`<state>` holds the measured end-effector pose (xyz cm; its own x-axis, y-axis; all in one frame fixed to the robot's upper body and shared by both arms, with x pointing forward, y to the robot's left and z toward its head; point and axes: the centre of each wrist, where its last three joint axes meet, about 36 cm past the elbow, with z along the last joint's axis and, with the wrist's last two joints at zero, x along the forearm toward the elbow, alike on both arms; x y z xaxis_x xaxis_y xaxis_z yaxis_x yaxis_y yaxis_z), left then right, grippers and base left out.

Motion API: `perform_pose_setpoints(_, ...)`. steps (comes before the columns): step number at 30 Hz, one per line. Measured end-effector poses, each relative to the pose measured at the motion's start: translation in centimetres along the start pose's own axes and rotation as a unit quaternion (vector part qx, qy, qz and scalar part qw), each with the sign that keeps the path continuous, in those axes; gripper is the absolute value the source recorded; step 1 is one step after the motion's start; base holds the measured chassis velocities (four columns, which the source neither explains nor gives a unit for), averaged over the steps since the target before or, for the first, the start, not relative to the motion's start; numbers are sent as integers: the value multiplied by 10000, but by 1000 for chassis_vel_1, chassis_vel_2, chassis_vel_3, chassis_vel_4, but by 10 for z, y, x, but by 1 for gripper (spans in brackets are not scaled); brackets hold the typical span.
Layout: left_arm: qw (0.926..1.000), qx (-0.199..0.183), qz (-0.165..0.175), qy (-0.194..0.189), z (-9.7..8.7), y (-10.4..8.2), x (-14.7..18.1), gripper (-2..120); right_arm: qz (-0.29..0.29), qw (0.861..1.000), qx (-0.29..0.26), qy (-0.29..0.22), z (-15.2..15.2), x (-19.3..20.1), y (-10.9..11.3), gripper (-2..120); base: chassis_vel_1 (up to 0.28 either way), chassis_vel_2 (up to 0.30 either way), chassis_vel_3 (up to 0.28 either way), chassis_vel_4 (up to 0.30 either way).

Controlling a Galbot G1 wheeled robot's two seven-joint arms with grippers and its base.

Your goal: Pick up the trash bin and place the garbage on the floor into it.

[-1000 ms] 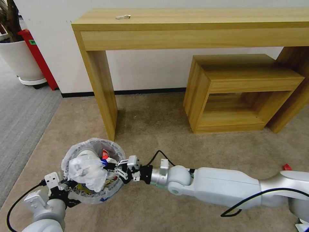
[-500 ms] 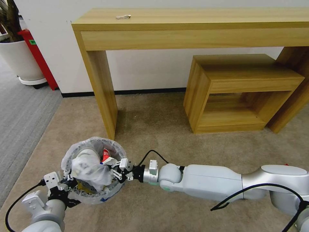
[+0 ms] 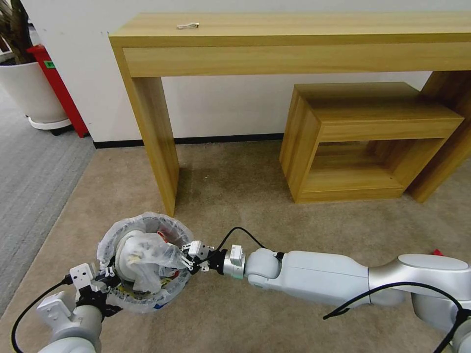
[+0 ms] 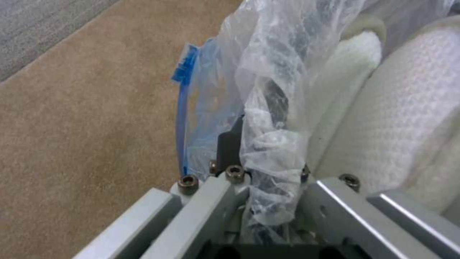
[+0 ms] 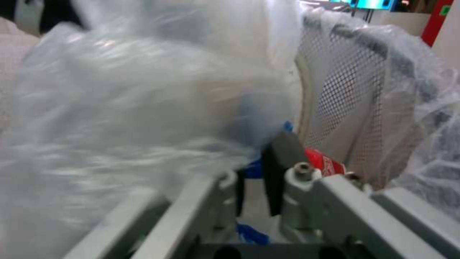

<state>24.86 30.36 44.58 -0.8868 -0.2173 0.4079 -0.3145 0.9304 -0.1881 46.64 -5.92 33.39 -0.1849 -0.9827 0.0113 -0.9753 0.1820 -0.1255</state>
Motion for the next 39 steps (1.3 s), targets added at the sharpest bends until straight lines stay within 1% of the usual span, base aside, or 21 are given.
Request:
perform_pose_setpoints(1,10000,5,-11,10,1,1,-2,0,11,10000,-11,-22,-1,1,0,20,0,0,0,0)
perform_pose_setpoints(2,10000,10,-20,23,1,2,-3,0,20,10000,-29,-48,-2,2,0,24,0,0,0,0)
perform_pose_setpoints(3,10000,10,-20,23,1,2,-3,0,20,10000,-29,-48,-2,2,0,24,0,0,0,0)
perform_pose_setpoints(7,10000,33,-45,73,4,4,-6,0,33,9999,-39,-116,-7,6,-1,43,0,0,0,0)
perform_pose_setpoints(8,10000,33,-45,73,4,4,-6,0,33,9999,-39,-116,-7,6,-1,43,0,0,0,0)
perform_pose_setpoints(9,10000,38,-45,80,4,4,-7,0,41,9999,-37,-119,-8,7,-2,48,0,0,0,0)
perform_pose_setpoints(10,10000,38,-45,80,4,4,-7,0,41,9999,-37,-119,-8,7,-2,48,0,0,0,0)
perform_pose_setpoints(11,9999,41,-44,86,4,4,-6,0,55,9999,-29,-122,-9,9,-3,55,0,0,0,0)
perform_pose_setpoints(13,9999,36,-46,99,4,5,-6,0,78,9999,-8,-121,-10,13,-4,64,0,0,0,0)
perform_pose_setpoints(14,9999,36,-46,99,4,5,-6,0,78,9999,-8,-121,-10,13,-4,64,0,0,0,0)
perform_pose_setpoints(17,9999,24,-34,147,4,5,-5,0,113,9998,36,-147,-15,16,-8,77,0,0,0,0)
perform_pose_setpoints(18,9999,24,-34,147,4,5,-5,0,113,9998,36,-147,-15,16,-8,77,0,0,0,0)
perform_pose_setpoints(19,9998,29,-33,176,3,5,-5,0,129,9998,49,-166,-17,17,-10,84,0,0,0,0)
perform_pose_setpoints(21,9998,23,-54,213,3,7,-6,0,181,9996,52,-198,-21,19,-12,93,0,0,0,0)
perform_pose_setpoints(26,9996,1,-86,264,4,11,-9,0,320,9991,-1,-268,-30,24,-13,100,0,0,0,0)
perform_pose_setpoints(32,9996,-10,-77,268,3,12,-10,0,357,9991,18,-227,-30,34,-13,100,0,0,0,0)
perform_pose_setpoints(39,9998,32,2,206,-1,6,-6,0,269,9995,114,-102,-30,35,-14,100,0,0,0,0)
